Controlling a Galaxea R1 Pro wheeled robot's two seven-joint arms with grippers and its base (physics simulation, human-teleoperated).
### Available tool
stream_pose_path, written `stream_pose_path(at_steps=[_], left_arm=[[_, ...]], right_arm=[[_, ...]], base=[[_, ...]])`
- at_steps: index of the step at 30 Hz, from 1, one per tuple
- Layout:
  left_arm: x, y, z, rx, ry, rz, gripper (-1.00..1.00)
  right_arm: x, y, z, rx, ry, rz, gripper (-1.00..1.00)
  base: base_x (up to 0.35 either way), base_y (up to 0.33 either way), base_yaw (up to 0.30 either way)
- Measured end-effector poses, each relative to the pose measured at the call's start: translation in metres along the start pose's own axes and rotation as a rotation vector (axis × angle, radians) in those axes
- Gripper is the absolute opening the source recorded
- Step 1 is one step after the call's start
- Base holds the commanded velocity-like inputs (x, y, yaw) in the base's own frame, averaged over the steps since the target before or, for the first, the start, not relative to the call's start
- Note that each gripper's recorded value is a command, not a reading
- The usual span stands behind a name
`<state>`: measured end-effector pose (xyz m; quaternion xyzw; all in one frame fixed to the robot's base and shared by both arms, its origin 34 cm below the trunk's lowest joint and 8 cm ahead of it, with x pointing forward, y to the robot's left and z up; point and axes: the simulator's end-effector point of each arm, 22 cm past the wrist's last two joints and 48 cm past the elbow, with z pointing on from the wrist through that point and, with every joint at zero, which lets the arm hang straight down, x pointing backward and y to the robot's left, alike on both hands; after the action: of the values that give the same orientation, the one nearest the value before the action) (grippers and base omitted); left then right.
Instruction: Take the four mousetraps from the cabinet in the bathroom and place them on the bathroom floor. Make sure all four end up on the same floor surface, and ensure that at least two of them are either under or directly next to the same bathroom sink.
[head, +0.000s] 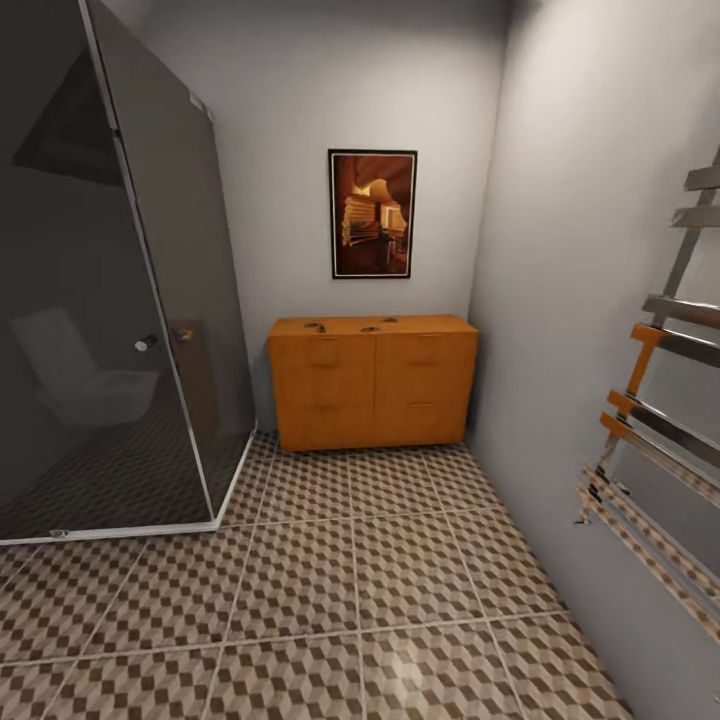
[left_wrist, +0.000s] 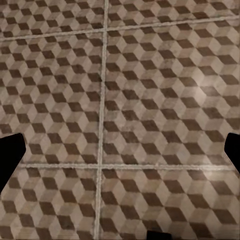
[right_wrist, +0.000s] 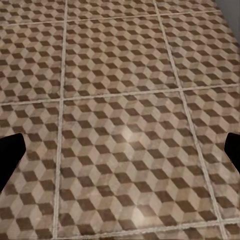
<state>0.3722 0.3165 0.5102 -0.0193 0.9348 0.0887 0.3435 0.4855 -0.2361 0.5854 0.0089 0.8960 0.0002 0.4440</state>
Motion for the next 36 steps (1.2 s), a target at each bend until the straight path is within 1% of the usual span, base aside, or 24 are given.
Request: stream_pose_path(at_steps=[26,36], left_arm=[[0.0006,-0.0003,-0.0002,-0.001,0.001,0.000,1.00],[0.0007,-0.0004,-0.0002,-0.001,0.002,0.000,1.00]], right_arm=[[0.0003,0.0001,0.0000,-0.001,0.001,0.000,1.00],[0.0003,0.0001,0.0000,0.000,0.001,0.000,1.00]], base=[[0.307,-0.001,0.002],[0.302,-0.086,0.000]])
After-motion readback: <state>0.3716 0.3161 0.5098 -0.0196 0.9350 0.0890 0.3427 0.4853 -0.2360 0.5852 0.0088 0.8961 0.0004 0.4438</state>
